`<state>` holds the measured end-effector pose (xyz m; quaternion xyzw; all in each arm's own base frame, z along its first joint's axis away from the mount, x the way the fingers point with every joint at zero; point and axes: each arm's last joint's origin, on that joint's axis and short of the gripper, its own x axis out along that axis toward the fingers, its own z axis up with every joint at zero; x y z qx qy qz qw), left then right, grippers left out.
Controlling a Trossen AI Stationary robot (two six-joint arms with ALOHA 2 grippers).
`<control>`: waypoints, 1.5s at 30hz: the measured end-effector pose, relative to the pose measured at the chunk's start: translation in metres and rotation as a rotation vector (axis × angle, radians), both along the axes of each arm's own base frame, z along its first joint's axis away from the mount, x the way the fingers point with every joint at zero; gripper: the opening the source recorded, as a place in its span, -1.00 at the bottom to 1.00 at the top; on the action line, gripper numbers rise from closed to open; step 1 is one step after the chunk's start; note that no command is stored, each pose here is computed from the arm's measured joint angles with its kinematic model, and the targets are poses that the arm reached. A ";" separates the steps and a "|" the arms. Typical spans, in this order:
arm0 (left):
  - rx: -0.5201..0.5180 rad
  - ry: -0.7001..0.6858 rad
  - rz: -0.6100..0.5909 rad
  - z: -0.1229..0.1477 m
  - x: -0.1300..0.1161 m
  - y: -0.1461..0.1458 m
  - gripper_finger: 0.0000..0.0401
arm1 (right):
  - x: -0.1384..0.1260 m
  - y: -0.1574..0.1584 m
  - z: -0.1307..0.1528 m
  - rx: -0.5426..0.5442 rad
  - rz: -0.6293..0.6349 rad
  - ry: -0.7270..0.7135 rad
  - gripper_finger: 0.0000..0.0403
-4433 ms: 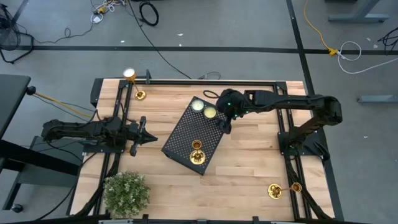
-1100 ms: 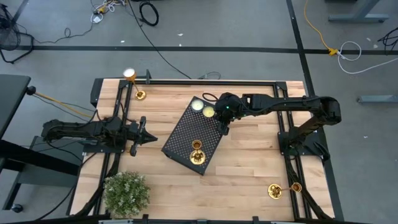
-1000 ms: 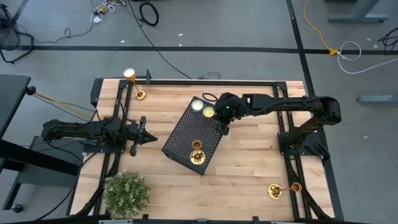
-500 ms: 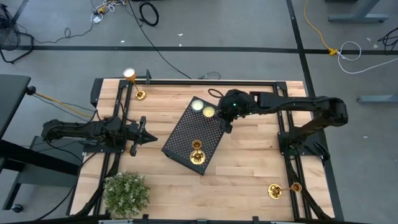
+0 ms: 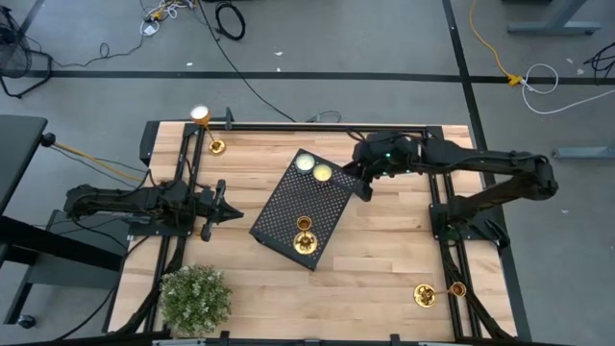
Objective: Stock candles on shelf
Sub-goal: Put the bottom gold candle holder on the shelf
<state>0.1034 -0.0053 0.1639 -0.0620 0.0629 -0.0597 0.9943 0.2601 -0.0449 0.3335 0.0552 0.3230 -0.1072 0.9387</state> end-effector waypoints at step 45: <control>0.000 0.000 0.000 0.000 0.000 0.000 -0.93 | -0.069 0.012 -0.017 -0.022 0.003 -0.114 -0.84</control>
